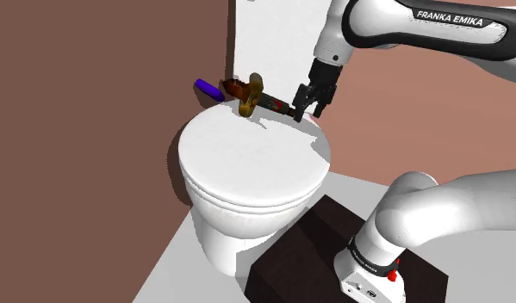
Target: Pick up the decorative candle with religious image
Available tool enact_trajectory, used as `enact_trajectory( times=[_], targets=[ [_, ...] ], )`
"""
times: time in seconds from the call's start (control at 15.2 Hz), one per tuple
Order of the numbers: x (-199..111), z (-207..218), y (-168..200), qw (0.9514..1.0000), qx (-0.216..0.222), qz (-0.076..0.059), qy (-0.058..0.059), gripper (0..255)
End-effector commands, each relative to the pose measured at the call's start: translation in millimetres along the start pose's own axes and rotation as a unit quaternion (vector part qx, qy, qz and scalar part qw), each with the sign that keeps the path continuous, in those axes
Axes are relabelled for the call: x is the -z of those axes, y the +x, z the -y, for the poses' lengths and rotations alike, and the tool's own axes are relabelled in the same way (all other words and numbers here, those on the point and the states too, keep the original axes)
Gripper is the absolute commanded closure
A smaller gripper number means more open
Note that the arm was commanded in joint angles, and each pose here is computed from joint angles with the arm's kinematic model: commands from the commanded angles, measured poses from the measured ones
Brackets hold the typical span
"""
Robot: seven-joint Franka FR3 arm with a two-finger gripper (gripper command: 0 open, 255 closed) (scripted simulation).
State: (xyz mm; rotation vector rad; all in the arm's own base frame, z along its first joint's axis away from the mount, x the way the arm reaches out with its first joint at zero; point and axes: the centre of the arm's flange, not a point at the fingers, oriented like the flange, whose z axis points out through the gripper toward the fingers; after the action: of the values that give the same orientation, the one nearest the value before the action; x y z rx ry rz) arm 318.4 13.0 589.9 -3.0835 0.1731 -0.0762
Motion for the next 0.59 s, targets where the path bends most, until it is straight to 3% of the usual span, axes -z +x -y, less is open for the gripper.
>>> enact_trajectory(
  times=[0.0, 0.26, 0.53],
  targets=[
    [0.0, 0.0, 0.0, 1.0000, 0.000, 0.000, 0.000, 0],
    [-5.5, -26.5, 40.0, 0.9944, 0.102, -0.026, 0.012, 0],
    [-9.3, -44.2, 84.8, 0.9776, 0.203, -0.052, 0.025, 0]
  ],
)
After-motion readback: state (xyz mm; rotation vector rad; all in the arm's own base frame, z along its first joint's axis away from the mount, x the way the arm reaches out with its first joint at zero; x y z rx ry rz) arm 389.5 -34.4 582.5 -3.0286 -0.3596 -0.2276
